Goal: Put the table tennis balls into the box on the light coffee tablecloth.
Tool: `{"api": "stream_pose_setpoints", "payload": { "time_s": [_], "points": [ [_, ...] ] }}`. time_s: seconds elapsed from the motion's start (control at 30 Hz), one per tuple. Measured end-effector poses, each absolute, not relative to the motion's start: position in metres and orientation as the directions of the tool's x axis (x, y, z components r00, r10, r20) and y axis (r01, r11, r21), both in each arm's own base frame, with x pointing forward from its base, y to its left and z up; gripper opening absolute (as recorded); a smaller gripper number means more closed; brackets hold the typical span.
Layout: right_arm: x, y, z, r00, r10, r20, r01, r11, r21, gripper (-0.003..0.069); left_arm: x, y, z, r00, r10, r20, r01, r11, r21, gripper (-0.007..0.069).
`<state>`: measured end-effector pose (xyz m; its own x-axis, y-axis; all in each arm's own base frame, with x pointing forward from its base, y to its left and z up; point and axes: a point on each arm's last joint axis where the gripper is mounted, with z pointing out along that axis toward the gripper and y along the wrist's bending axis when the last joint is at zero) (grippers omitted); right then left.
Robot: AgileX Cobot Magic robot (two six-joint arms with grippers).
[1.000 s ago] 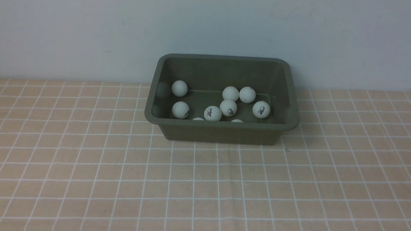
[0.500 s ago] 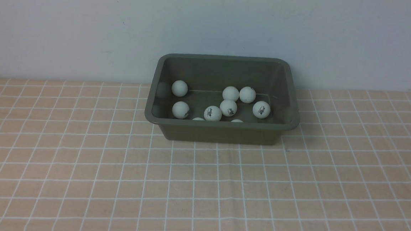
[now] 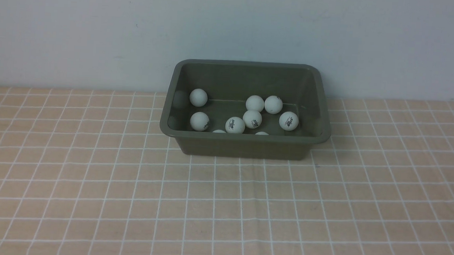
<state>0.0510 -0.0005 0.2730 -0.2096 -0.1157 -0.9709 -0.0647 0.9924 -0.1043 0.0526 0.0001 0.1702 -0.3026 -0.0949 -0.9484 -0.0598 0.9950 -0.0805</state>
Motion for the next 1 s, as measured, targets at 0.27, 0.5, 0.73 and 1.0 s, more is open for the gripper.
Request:
{"api": "stream_pose_setpoints", "payload": {
  "time_s": [0.27, 0.5, 0.73, 1.0],
  "points": [
    [0.052, 0.001, 0.221, -0.022, -0.078, -0.997, -0.032, 0.996, -0.077, -0.0018, 0.053, 0.000, 0.170, -0.303, -0.094, -0.948, -0.060, 0.995, -0.080, -0.0069],
    [0.057, 0.000, 0.189, -0.095, 0.002, -0.996, -0.021, 1.000, 0.004, -0.0018, 0.053, 0.000, 0.170, -0.303, -0.094, -0.948, -0.060, 0.995, -0.080, -0.0069],
    [0.056, 0.000, 0.181, -0.177, 0.031, -0.984, -0.005, 0.999, 0.033, -0.0018, 0.053, 0.000, 0.170, -0.303, -0.094, -0.948, -0.060, 0.995, -0.080, -0.0069],
    [0.055, -0.001, 0.180, -0.195, 0.033, -0.980, -0.002, 0.999, 0.034, -0.0018, 0.053, 0.000, 0.170, -0.303, -0.094, -0.948, -0.060, 0.995, -0.080, -0.0069]
  ]
}}
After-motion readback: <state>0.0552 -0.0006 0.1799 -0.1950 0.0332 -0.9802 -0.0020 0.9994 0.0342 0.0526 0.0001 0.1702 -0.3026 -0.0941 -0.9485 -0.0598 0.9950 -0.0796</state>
